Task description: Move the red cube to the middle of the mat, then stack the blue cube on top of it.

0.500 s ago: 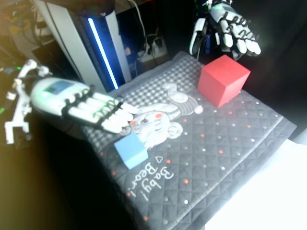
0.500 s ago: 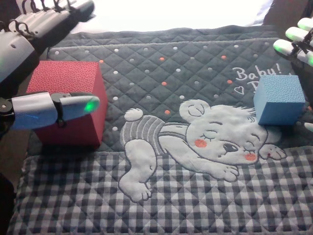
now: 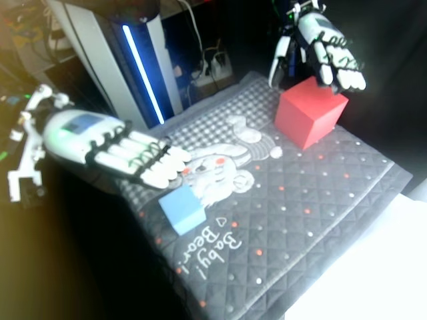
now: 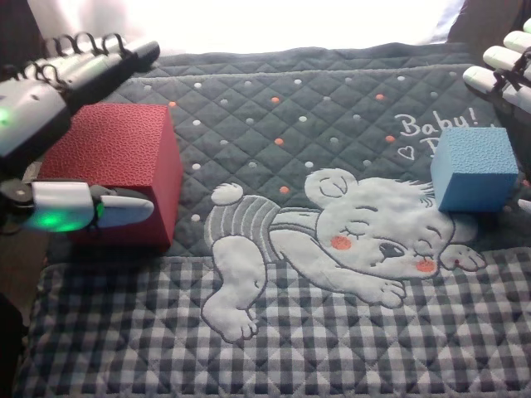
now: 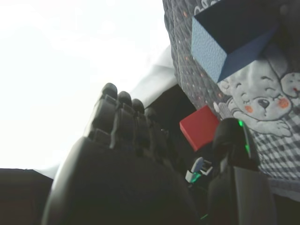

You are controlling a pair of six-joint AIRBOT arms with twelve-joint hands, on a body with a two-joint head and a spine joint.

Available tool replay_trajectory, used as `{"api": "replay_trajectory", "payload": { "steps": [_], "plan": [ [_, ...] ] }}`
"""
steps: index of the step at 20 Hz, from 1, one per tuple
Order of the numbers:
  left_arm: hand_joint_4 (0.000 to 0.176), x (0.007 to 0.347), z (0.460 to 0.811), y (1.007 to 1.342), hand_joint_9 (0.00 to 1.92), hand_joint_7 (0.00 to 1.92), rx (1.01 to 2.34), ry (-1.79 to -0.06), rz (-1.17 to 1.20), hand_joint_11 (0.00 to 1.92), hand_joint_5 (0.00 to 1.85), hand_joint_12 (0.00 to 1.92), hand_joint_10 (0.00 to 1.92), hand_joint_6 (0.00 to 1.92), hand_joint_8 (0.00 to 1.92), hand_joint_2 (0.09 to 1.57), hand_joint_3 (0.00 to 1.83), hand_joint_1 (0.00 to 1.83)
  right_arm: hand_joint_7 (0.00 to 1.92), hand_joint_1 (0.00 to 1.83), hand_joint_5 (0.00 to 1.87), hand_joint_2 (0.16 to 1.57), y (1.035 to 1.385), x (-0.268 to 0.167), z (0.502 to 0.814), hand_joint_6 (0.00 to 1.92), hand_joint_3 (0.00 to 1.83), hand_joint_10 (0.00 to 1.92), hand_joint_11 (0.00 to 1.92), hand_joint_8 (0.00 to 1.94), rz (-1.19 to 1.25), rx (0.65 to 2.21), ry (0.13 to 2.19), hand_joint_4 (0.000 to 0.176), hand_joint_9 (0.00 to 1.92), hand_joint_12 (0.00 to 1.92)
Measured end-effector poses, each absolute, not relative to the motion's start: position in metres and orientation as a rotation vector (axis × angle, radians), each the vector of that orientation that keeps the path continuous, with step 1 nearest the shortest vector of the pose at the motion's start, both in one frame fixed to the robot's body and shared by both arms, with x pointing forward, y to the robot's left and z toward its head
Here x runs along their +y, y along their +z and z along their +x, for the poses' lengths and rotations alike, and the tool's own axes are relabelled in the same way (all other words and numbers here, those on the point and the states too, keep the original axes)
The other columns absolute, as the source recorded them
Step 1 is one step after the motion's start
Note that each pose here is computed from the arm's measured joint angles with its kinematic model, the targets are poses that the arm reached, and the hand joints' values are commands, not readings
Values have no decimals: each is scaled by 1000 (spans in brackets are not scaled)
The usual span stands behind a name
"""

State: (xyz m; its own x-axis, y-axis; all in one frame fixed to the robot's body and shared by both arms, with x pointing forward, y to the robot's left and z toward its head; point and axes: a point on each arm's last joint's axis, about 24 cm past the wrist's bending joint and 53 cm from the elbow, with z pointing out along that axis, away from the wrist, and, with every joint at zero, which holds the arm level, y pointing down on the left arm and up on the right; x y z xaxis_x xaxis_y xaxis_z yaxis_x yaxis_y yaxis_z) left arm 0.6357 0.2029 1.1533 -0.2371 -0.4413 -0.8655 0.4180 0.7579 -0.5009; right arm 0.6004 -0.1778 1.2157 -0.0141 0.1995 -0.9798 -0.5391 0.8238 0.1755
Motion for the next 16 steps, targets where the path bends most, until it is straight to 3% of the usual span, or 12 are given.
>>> {"api": "replay_trajectory", "payload": {
  "steps": [3,4,5,6,7,8,9,10,11,12,14,16],
  "plan": [
    [176,197,645,1130,0,0,1698,-771,-31,0,0,0,0,0,0,926,0,998,0,642,0,1252,1214,-176,600,0,10,0,1,0,-287,1478,604,0,0,0],
    [156,196,645,1127,106,240,1709,-773,-36,0,124,716,296,62,0,1018,0,1051,0,647,0,1253,1214,-176,600,0,10,0,0,0,-287,1478,603,0,0,0],
    [120,194,645,1127,111,271,1709,-776,-34,0,256,1427,995,413,602,1075,0,1192,0,649,0,1249,1214,-177,601,0,7,0,0,0,-282,1479,602,0,0,0],
    [112,194,645,1129,57,184,1702,-779,-32,0,221,1650,1279,642,954,1081,0,1223,0,650,0,1248,1214,-177,601,0,6,0,0,0,-279,1480,602,0,0,0],
    [109,194,645,1130,220,204,1696,-789,-41,287,210,1867,1660,1235,1403,1105,0,1414,0,619,0,1258,1214,-177,601,0,10,0,5,0,-279,1479,603,0,0,2],
    [89,193,645,1132,474,176,1690,-799,-45,347,167,1910,1703,1651,1673,1196,42,1572,0,627,0,1263,1214,-177,601,0,10,0,10,0,-279,1481,602,0,0,6],
    [106,191,643,1134,515,111,1683,-807,-46,385,94,1919,1729,1746,1800,1225,40,1604,0,613,0,1268,1213,-178,601,0,10,0,18,0,-277,1482,602,0,0,11],
    [138,188,639,1143,309,77,1658,-833,-33,421,50,1921,1883,1775,1886,1166,9,1494,0,590,0,1273,1213,-178,601,0,10,0,29,0,-276,1482,602,0,0,19],
    [148,185,637,1151,233,62,1629,-851,-17,414,63,1921,1913,1745,1892,1156,3,1454,0,590,0,1274,1213,-178,601,0,8,0,43,0,-275,1483,602,0,0,32],
    [94,182,634,1159,213,84,1600,-866,0,416,135,1921,1919,1612,1826,1134,0,1469,0,586,0,1292,1213,-178,601,0,0,0,8,0,-276,1482,602,0,0,239],
    [74,175,628,1177,262,119,1532,-929,20,462,164,1921,1921,1527,1766,1108,0,1472,0,540,0,1301,1212,-177,602,0,2,0,0,0,-274,1483,604,0,0,417],
    [71,162,624,1196,238,138,1476,-981,58,399,175,1921,1921,1523,1765,1137,1,1397,0,510,0,1311,1212,-178,602,0,1,0,0,0,-268,1486,604,0,0,292]
  ]
}}
